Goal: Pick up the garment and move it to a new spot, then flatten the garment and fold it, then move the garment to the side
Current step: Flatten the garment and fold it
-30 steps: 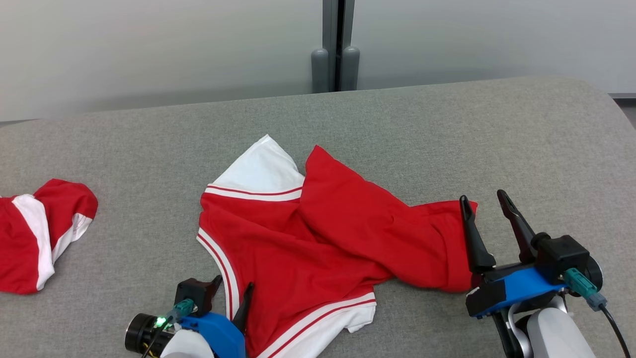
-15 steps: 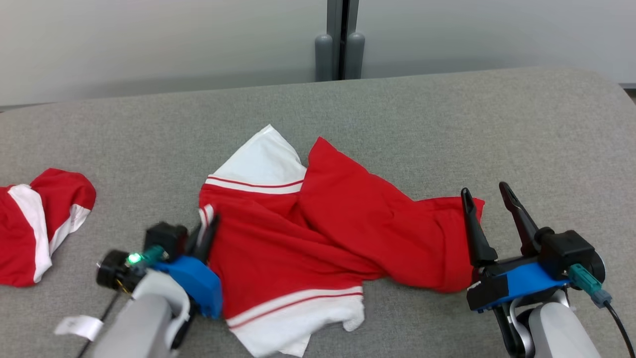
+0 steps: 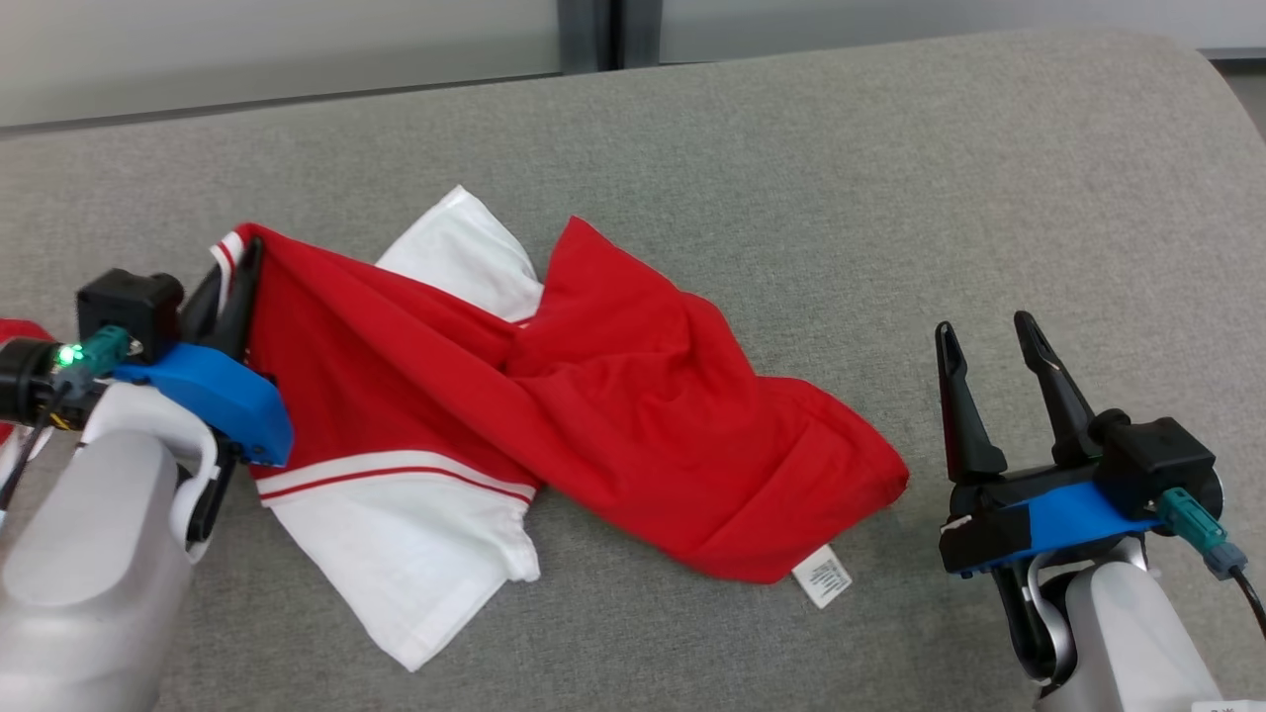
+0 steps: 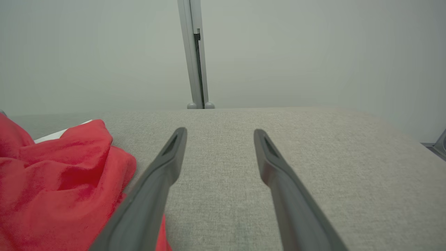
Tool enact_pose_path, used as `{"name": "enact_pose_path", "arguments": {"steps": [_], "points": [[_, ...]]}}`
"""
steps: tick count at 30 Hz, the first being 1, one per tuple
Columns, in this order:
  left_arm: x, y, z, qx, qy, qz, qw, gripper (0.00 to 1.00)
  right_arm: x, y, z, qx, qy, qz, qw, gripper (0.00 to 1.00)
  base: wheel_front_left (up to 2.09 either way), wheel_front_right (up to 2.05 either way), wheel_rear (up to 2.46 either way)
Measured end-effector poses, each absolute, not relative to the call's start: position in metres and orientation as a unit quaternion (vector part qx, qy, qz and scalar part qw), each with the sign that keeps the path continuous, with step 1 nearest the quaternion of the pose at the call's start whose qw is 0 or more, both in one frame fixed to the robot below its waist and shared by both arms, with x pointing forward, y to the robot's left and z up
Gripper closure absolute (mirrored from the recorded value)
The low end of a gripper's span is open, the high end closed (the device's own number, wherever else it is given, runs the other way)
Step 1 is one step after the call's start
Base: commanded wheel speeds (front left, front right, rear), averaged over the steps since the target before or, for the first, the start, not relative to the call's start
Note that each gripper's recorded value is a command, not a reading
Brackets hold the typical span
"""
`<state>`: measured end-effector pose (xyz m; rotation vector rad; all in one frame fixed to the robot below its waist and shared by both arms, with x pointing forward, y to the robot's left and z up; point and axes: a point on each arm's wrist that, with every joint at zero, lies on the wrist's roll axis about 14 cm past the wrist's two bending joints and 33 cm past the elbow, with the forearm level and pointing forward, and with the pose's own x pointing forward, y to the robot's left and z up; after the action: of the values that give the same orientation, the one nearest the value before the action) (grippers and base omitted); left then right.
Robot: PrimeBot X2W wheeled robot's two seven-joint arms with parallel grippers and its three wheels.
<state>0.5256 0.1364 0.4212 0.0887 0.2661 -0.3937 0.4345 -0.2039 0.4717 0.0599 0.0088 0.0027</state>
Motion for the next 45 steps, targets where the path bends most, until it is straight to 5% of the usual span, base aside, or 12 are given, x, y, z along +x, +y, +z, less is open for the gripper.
{"name": "enact_pose_path", "arguments": {"steps": [10,11,12,21,33,45], "points": [[0.542,0.144,0.409,0.042,0.139,-0.180,0.973,0.95,0.436,-0.213,0.465,0.031,0.012,-0.012,0.999,0.00,0.00,0.00,0.00],[0.540,0.144,0.407,0.040,0.143,-0.179,0.973,0.26,0.437,-0.213,0.466,0.031,0.011,-0.011,0.999,0.00,0.00,0.00,0.00],[0.539,0.143,0.405,0.038,0.145,-0.179,0.972,0.00,0.437,-0.212,0.466,0.031,0.011,-0.010,0.999,0.00,0.00,0.00,0.00],[0.525,0.155,0.445,-0.006,0.087,-0.141,0.986,0.00,0.438,-0.202,0.481,0.033,-0.008,0.003,0.999,0.00,0.00,0.00,0.00],[0.452,0.188,0.491,-0.035,-0.006,-0.060,0.998,0.00,0.433,-0.174,0.494,0.041,-0.022,0.040,0.998,0.00,0.00,0.00,0.00],[0.395,0.208,0.477,-0.043,0.005,0.003,0.999,0.00,0.431,-0.156,0.498,0.046,-0.025,0.063,0.997,0.00,0.00,0.00,0.00]]}}
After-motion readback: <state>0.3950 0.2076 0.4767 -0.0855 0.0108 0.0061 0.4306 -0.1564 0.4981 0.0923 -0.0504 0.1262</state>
